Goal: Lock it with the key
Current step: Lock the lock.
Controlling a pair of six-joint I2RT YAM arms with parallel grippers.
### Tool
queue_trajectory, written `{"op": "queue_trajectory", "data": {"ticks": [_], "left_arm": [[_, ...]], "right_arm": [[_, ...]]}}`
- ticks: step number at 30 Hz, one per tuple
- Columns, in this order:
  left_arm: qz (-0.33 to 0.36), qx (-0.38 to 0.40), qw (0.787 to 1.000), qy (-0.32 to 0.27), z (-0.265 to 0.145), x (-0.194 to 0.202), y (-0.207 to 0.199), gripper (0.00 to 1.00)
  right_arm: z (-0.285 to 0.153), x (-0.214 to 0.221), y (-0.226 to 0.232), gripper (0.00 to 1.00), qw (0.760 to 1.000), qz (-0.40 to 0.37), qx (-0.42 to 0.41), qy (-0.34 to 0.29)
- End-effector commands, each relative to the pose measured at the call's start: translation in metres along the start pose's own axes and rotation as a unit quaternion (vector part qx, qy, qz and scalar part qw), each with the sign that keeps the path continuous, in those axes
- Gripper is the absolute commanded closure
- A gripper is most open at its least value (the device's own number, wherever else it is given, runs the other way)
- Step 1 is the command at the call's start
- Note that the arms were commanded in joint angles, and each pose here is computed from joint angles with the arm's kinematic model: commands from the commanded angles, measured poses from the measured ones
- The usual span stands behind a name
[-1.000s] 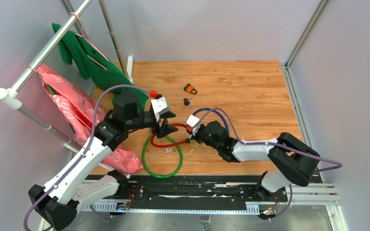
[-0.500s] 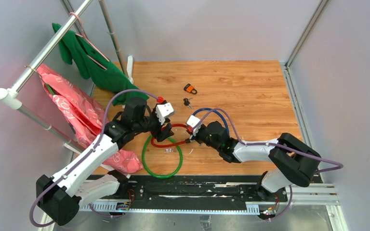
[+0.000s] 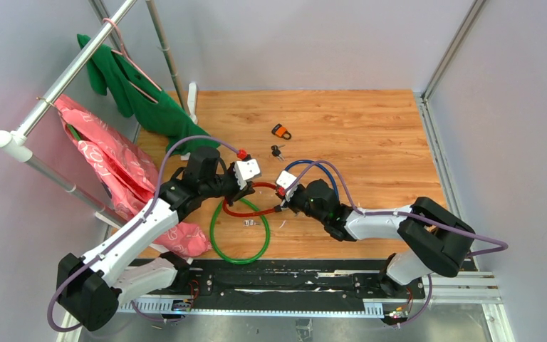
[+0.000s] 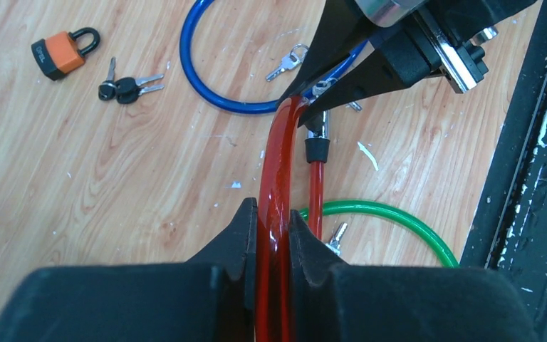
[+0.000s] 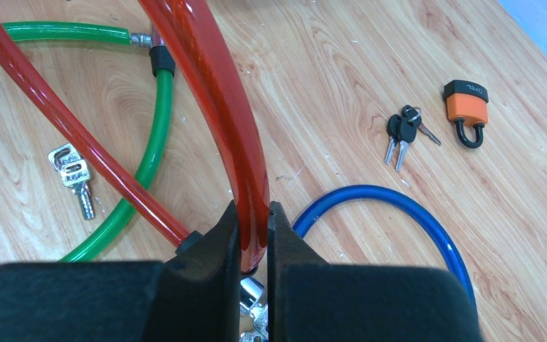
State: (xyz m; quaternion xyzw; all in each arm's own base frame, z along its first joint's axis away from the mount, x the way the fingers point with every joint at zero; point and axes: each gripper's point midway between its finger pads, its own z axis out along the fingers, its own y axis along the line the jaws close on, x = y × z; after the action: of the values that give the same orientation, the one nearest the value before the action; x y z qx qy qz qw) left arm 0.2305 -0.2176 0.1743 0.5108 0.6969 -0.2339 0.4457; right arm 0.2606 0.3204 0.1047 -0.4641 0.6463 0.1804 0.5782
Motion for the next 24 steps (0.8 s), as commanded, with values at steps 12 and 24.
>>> {"op": "queue_trajectory", "data": {"ticks": [12,24], "left_arm": [[0.072,0.021,0.997,0.002,0.001,0.013,-0.006,1.0],[0.121,0.039,0.992,0.021,-0.003,0.027,-0.012,1.0]], "right_arm": [[-0.017,0.053,0.027,0.92,0.993,0.011,-0.056,0.104],[-0.029,0.036,0.027,0.3,0.991,0.023,-0.071,0.108]]}}
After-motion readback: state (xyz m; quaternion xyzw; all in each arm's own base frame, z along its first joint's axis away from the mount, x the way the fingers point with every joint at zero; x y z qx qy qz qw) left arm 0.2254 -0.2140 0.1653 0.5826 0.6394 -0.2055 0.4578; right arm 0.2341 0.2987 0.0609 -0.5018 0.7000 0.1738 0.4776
